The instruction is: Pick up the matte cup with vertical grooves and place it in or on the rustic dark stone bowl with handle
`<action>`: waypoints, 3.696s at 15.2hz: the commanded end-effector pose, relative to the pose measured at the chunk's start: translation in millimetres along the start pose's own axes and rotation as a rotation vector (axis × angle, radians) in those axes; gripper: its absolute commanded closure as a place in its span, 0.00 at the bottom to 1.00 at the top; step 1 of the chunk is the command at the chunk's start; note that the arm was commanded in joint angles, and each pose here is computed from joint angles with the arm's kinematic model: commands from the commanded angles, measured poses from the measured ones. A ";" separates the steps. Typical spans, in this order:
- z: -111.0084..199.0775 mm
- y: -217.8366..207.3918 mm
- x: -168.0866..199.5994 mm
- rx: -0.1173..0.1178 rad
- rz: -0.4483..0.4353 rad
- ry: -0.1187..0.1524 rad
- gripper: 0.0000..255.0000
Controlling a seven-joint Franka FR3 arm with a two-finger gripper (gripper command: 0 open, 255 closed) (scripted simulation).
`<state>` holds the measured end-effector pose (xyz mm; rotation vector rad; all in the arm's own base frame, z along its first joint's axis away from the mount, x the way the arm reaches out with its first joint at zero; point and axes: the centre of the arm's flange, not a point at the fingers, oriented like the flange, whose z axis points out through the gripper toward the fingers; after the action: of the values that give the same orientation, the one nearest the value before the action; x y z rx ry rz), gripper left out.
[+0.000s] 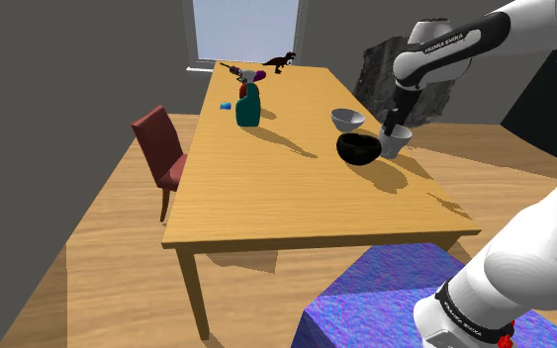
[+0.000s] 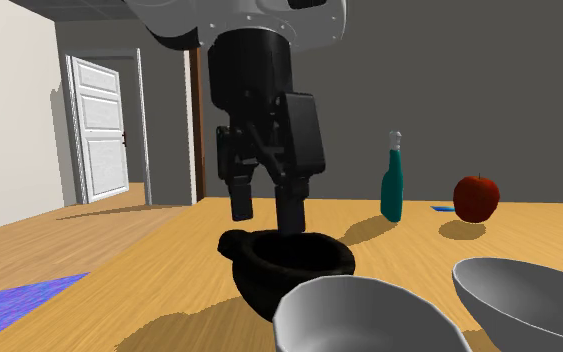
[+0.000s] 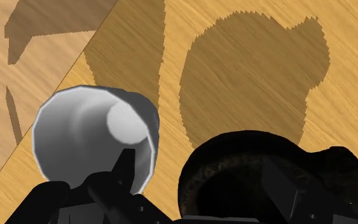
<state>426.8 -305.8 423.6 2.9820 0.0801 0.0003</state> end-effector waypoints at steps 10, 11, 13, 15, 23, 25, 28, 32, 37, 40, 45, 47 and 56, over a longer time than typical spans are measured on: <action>62.2 33.8 18.7 -0.020 -0.017 0.006 0.00; 65.2 33.8 18.7 -0.020 -0.017 0.006 0.00; 65.2 33.8 18.7 -0.020 -0.017 0.006 0.00; 65.2 33.8 18.7 -0.020 -0.017 0.006 0.00; 65.1 33.4 18.2 -0.020 -0.017 0.006 1.00; 65.1 33.4 18.3 -0.020 -0.017 0.006 1.00; 65.2 33.8 18.7 -0.020 -0.017 0.006 1.00; 44.4 37.2 18.6 -0.020 -0.017 0.006 1.00; 18.3 41.3 18.5 -0.020 -0.017 0.006 1.00; 2.7 43.8 18.5 -0.020 -0.017 0.006 1.00; -23.4 48.0 18.3 -0.020 -0.017 0.006 1.00; -33.8 49.7 18.3 -0.020 -0.017 0.006 1.00; -80.8 57.2 18.1 -0.020 -0.017 0.006 1.00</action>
<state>448.9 -348.5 506.3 2.9611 0.1059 0.0081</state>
